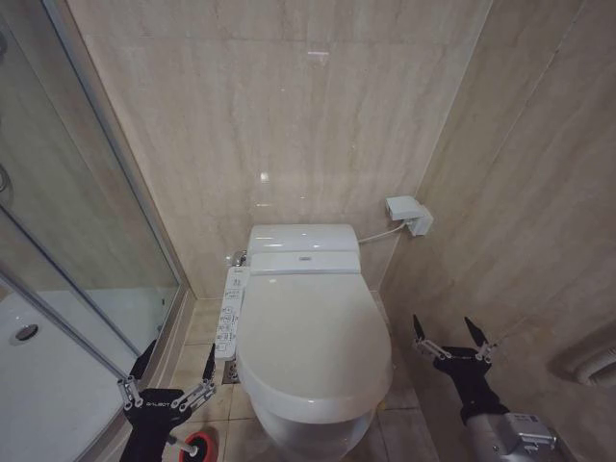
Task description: Open the toilet lid, clean the toilet bowl with a toilet brush, close the toilet lid, and flush.
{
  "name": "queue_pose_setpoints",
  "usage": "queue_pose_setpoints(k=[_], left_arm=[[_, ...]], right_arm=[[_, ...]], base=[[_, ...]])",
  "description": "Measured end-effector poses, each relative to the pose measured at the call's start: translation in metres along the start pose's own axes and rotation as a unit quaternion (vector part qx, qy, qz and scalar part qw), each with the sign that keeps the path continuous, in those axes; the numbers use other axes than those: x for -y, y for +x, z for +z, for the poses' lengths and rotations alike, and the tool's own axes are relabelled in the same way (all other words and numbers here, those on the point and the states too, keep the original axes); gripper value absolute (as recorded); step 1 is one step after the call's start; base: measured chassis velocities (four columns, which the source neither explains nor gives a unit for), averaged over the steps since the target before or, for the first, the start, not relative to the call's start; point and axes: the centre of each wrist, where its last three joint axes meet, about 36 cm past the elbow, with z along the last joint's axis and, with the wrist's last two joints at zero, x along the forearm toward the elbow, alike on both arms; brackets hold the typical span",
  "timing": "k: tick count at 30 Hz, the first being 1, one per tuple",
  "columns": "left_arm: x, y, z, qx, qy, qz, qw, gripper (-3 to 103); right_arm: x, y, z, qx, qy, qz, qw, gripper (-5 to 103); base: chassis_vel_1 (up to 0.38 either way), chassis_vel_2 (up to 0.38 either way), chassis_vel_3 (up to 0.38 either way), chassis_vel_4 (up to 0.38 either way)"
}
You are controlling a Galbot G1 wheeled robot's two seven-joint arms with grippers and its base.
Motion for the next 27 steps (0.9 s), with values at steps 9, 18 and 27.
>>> queue_pose_setpoints(k=[9, 18, 27], left_arm=[[0.0, 0.0, 0.0, 0.0, 0.0, 0.0, 1.0, 100], [0.0, 0.0, 0.0, 0.0, 0.0, 0.0, 1.0, 100], [0.0, 0.0, 0.0, 0.0, 0.0, 0.0, 1.0, 100]], right_arm=[[-0.001, 0.005, -0.031, 0.011, -0.03, -0.025, 0.999, 100], [-0.002, 0.012, -0.035, -0.011, -0.039, -0.025, 0.999, 100], [-0.003, 0.013, -0.036, -0.008, -0.035, -0.016, 0.999, 100]], base=[[0.0, 0.0, 0.0, 0.0], [0.0, 0.0, 0.0, 0.0], [0.0, 0.0, 0.0, 0.0]])
